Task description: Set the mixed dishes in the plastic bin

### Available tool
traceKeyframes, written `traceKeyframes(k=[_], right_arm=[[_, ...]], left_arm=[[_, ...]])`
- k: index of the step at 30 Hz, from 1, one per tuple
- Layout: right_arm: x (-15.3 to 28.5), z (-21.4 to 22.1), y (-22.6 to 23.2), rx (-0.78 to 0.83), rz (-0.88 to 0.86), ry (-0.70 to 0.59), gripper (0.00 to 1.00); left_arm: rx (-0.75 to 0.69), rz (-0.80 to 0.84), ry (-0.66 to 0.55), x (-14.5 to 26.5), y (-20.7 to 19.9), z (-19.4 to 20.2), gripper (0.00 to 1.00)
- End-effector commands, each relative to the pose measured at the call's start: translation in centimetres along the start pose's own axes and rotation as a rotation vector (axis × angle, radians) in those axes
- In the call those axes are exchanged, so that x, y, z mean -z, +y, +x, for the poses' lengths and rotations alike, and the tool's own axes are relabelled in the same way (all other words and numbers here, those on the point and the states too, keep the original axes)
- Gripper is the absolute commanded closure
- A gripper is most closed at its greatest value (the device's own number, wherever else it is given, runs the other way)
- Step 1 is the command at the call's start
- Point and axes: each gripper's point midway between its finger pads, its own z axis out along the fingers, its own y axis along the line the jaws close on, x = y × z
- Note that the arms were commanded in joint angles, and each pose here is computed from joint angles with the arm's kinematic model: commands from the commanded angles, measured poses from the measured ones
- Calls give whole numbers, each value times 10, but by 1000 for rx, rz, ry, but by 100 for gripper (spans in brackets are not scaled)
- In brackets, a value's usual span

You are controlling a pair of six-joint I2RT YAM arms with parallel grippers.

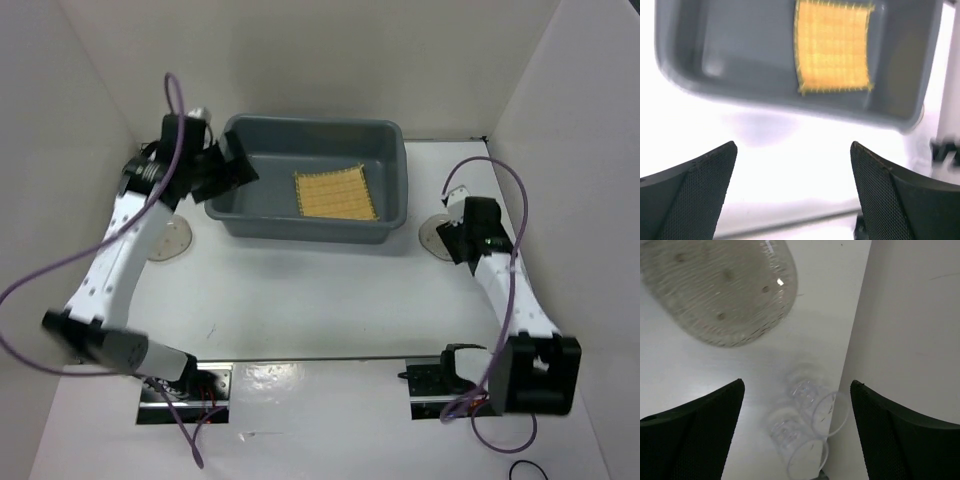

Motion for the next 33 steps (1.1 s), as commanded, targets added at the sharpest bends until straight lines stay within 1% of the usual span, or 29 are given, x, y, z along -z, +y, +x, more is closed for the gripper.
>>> traceKeyframes(k=[1, 2, 3, 4, 5, 7, 8, 10, 12, 13, 15, 16, 17, 19, 20, 21, 22, 25, 26, 30, 33], right_arm=[[-39, 3, -7, -11, -110, 73, 15], [-44, 4, -5, -8, -133, 77, 15], [-47, 5, 2, 9, -168, 81, 15], [-51, 6, 13, 57, -245, 61, 15], [-52, 7, 20, 83, -284, 56, 15], [-57, 3, 28, 134, -318, 35, 15], [-61, 10, 38, 161, -349, 57, 15], [-67, 16, 46, 173, -376, 71, 15], [-73, 17, 55, 196, -419, 62, 16], [-77, 15, 56, 194, -420, 49, 16], [-84, 18, 63, 194, -441, 59, 16], [-86, 19, 64, 194, -443, 61, 16], [-89, 13, 63, 191, -446, 43, 19], [-93, 10, 66, 202, -472, 41, 19], [-93, 8, 77, 220, -506, 42, 24], [-93, 3, 78, 227, -514, 42, 26], [-94, 3, 81, 226, -530, 46, 26], [-101, 5, 87, 228, -544, 71, 35], [-103, 9, 89, 228, -552, 81, 40], [-114, 8, 92, 221, -584, 122, 47], [-117, 9, 95, 240, -611, 132, 49]], left_arm=[[75, 17, 90, -5, 19, 51, 0], [85, 11, 98, 3, 28, 64, 0], [84, 19, 88, 10, 27, 64, 0], [94, -2, 115, 10, 36, 76, 0], [88, -23, 139, 14, 41, 87, 0], [87, -51, 134, 25, 51, 93, 0], [95, -87, 160, 28, 61, 104, 0], [91, -130, 148, 37, 73, 109, 0], [83, -213, 165, 45, 95, 123, 0], [77, -258, 194, 50, 106, 133, 0], [75, -335, 218, 54, 124, 146, 0], [80, -362, 236, 59, 131, 154, 0], [79, -366, 242, 63, 134, 159, 0], [86, -396, 259, 66, 143, 169, 0], [86, -396, 260, 70, 145, 172, 0], [95, -396, 249, 72, 146, 170, 0], [103, -405, 257, 73, 148, 172, 0], [112, -409, 251, 75, 150, 173, 0], [115, -400, 258, 75, 149, 174, 0], [113, -414, 276, 69, 151, 177, 0], [113, -414, 276, 68, 149, 175, 0]])
